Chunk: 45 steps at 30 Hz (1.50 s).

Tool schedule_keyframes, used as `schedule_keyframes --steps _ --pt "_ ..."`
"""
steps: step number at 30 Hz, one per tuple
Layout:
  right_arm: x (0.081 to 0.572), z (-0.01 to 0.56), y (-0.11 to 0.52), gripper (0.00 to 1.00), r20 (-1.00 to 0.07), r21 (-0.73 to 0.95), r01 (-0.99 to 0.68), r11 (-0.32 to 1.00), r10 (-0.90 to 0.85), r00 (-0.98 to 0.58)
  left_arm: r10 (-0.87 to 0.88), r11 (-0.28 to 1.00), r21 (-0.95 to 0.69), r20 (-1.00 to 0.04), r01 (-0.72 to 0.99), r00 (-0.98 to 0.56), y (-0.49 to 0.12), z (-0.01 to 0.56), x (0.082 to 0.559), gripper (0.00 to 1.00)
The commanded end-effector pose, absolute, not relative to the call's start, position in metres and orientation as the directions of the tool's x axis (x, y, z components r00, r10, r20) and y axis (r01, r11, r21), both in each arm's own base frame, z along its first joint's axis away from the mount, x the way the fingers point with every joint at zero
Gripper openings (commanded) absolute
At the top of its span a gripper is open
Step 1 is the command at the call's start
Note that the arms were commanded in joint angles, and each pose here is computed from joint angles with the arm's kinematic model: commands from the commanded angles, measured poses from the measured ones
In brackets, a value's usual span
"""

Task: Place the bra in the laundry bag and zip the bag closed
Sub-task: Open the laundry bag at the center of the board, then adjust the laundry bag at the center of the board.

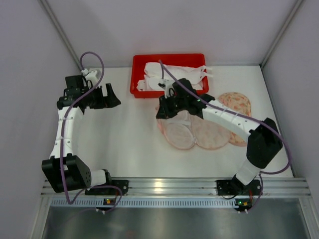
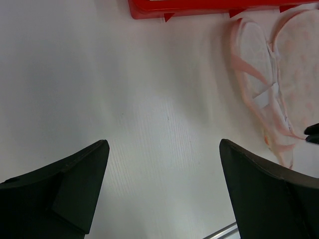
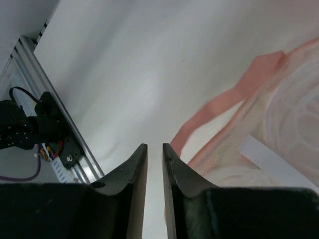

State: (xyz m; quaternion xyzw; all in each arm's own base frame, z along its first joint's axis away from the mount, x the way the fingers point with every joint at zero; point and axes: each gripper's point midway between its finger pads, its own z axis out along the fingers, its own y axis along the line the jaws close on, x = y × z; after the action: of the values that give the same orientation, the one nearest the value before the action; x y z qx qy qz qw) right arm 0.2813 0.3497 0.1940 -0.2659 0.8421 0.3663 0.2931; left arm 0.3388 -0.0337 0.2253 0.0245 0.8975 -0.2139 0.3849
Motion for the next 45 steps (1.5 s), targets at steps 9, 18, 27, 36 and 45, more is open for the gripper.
schedule_keyframes --steps 9,18,27,36,45 --pt "0.309 0.280 0.352 0.62 -0.806 0.438 -0.722 0.536 -0.123 -0.580 -0.093 0.795 -0.483 -0.696 0.368 -0.712 -0.072 0.229 0.316 0.98" --pt "0.317 0.190 0.126 0.63 -0.627 0.385 -0.400 0.832 -0.082 -0.775 0.234 0.751 -0.367 -0.630 0.550 -0.740 -0.152 0.165 0.303 0.82" --pt "0.291 0.080 -0.018 0.48 -0.306 0.143 -0.112 0.983 -0.064 -0.950 0.424 0.635 -0.372 -0.564 0.677 -0.708 -0.236 0.117 0.295 0.73" --pt "0.296 0.027 -0.064 0.43 -0.164 -0.043 -0.142 0.989 -0.148 -0.975 0.482 0.665 -0.378 -0.442 0.645 -0.756 -0.267 0.058 0.295 0.69" --pt "0.300 0.036 -0.137 0.43 -0.132 -0.218 -0.127 0.968 -0.158 -0.979 0.542 0.734 -0.233 -0.366 0.638 -0.757 -0.219 0.027 0.288 0.69"
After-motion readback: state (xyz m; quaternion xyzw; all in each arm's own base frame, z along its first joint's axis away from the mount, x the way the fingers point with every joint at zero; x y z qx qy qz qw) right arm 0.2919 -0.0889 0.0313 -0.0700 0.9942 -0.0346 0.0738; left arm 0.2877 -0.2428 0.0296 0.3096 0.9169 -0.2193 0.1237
